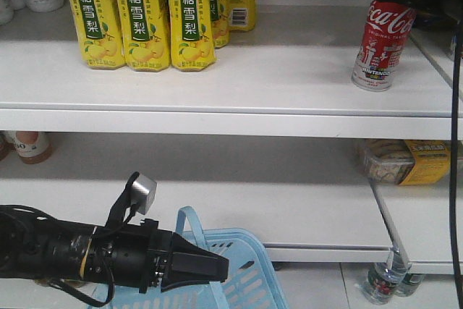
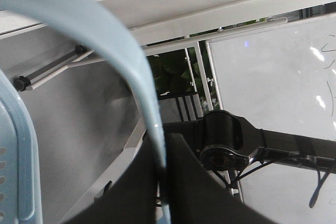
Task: Place coke in basket with both arms
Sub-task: 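Close the right gripper on the bottle neck and lift it off the shelf, then lower the held bottle with the right gripper over the basket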
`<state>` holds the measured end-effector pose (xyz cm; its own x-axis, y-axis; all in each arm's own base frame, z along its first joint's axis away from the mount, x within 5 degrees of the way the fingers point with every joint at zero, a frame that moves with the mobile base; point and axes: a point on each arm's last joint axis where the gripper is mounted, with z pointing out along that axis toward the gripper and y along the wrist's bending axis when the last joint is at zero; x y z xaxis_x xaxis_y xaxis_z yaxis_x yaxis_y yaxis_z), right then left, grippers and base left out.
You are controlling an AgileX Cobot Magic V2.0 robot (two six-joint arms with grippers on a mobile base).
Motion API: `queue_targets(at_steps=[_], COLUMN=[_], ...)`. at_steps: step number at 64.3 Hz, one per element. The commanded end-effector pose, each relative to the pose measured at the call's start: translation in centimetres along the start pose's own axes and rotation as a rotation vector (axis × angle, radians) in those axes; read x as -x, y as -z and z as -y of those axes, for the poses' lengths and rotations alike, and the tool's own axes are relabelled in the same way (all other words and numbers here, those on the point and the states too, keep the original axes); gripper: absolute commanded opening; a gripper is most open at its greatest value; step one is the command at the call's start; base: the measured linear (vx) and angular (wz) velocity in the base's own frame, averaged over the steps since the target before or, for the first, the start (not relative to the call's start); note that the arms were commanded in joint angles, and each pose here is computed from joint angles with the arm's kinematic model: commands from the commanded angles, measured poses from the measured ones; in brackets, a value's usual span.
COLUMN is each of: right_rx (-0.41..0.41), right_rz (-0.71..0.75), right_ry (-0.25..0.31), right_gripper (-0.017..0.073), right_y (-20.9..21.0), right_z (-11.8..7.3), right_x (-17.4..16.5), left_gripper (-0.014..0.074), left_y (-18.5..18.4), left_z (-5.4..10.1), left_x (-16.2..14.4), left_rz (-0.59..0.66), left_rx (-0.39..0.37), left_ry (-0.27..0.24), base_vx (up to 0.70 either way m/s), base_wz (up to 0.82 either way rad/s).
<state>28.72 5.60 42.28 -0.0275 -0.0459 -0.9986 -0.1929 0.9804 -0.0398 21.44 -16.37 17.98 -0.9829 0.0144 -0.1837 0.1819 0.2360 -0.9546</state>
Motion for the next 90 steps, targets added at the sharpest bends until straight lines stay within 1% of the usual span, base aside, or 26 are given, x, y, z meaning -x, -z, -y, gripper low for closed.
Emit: queue_targets(at_steps=[1, 17, 34, 41, 45, 46, 48, 49, 53, 54, 55, 60, 62, 63, 64, 65, 66, 67, 73, 77, 79, 80, 83, 90], right_rx=[-0.005, -0.006, -0.007, 0.005, 0.031, 0.047, 0.072, 0.094, 0.179, 0.203, 0.228, 0.385, 0.433, 0.455, 0.475, 0.501, 0.517, 0.537, 0.586, 0.596, 0.590, 0.588, 0.585, 0.587], right_rz=[0.097, 0.116, 0.156, 0.140, 0.109, 0.094, 0.070, 0.058, -0.007, -0.020, -0.034, -0.077, -0.084, -0.085, -0.089, -0.090, -0.100, -0.103, -0.151, -0.187, -0.198, -0.204, -0.235, -0.329], right_ry=[0.005, 0.013, 0.021, 0.007, -0.002, -0.012, -0.008, -0.020, -0.030, -0.022, -0.025, -0.091, -0.115, -0.115, -0.126, -0.152, -0.153, -0.175, -0.226, -0.283, -0.295, -0.290, -0.300, -0.338], right_gripper=[-0.0013, -0.0009, -0.0009, -0.0009, -0.0009, -0.0009, -0.0009, -0.0009, -0.0008, -0.0008, -0.0007, -0.0005, -0.0005, -0.0005, -0.0005, -0.0005, -0.0005, -0.0005, -0.0005, -0.0005, -0.0005, -0.0005, -0.0005, -0.0005], right_y=[1.6, 5.3, 12.1, 14.9, 16.3, 16.7, 17.2, 17.4, 18.1, 18.2, 18.3, 18.4, 18.2, 18.1, 17.9, 17.8, 17.6, 17.4, 16.4, 15.7, 15.4, 15.2, 14.6, 13.4], right_z=[0.1, 0.2, 0.3, 0.2, -0.1, -0.2, -0.4, -0.6, -1.4, -1.6, -1.8, -3.3, -3.7, -3.9, -4.1, -4.3, -4.4, -4.6, -5.1, -5.3, -5.4, -5.4, -5.4, -5.7], right_x=[2.5, 4.4, 6.7, 7.0, 6.9, 6.8, 6.6, 6.5, 5.9, 5.8, 5.6, 4.4, 3.8, 3.5, 3.2, 2.9, 2.2, 1.9, -1.1, -3.5, -4.5, -5.0, -6.7, -10.5], left_gripper=[-0.0006, -0.0006, -0.0006, -0.0006, -0.0006, -0.0006, -0.0006, -0.0006, -0.0006, -0.0006, -0.0006, -0.0006, -0.0006, -0.0006, -0.0006, -0.0006, -0.0006, -0.0006, -0.0006, -0.0006, -0.0006, -0.0006, -0.0006, -0.0006], left_y=[0.4, 0.4, 0.4, 0.4, 0.4, 0.4, 0.4, 0.4, 0.4, 0.4, 0.4, 0.4, 0.4, 0.4, 0.4, 0.4, 0.4, 0.4, 0.4, 0.4, 0.4, 0.4, 0.4, 0.4], left_z=[3.1, 3.1, 3.1, 3.1, 3.1, 3.1, 3.1, 3.1, 3.1, 3.1, 3.1, 3.1, 3.1, 3.1, 3.1, 3.1, 3.1, 3.1, 3.1, 3.1, 3.1, 3.1, 3.1, 3.1], left_x=[0.0, 0.0, 0.0, 0.0, 0.0, 0.0, 0.0, 0.0, 0.0, 0.0, 0.0, 0.0, 0.0, 0.0, 0.0, 0.0, 0.0, 0.0, 0.0, 0.0, 0.0, 0.0, 0.0, 0.0], left_rz=[-0.005, -0.003, -0.003, -0.003, -0.003, -0.003, -0.003, -0.003, -0.003, -0.003, -0.003, -0.003, -0.003, -0.003, -0.003, -0.003, -0.003, -0.003, -0.003, -0.003, -0.003, -0.003, -0.003, -0.003], left_rx=[-0.213, -0.209, -0.209, -0.209, -0.209, -0.209, -0.209, -0.209, -0.209, -0.209, -0.209, -0.209, -0.209, -0.209, -0.209, -0.209, -0.209, -0.209, -0.209, -0.209, -0.209, -0.209, -0.209, -0.209], left_ry=[-0.047, -0.047, -0.047, -0.047, -0.047, -0.047, -0.047, -0.047, -0.047, -0.047, -0.047, -0.047, -0.047, -0.047, -0.047, -0.047, -0.047, -0.047, -0.047, -0.047, -0.047, -0.047, -0.047, -0.047], base_vx=[0.00, 0.00, 0.00, 0.00, 0.00, 0.00, 0.00, 0.00, 0.00, 0.00, 0.00, 0.00, 0.00, 0.00, 0.00, 0.00, 0.00, 0.00, 0.00, 0.00, 0.00, 0.00, 0.00, 0.00], base_wz=[0.00, 0.00, 0.00, 0.00, 0.00, 0.00, 0.00, 0.00, 0.00, 0.00, 0.00, 0.00, 0.00, 0.00, 0.00, 0.00, 0.00, 0.00, 0.00, 0.00, 0.00, 0.00, 0.00, 0.00])
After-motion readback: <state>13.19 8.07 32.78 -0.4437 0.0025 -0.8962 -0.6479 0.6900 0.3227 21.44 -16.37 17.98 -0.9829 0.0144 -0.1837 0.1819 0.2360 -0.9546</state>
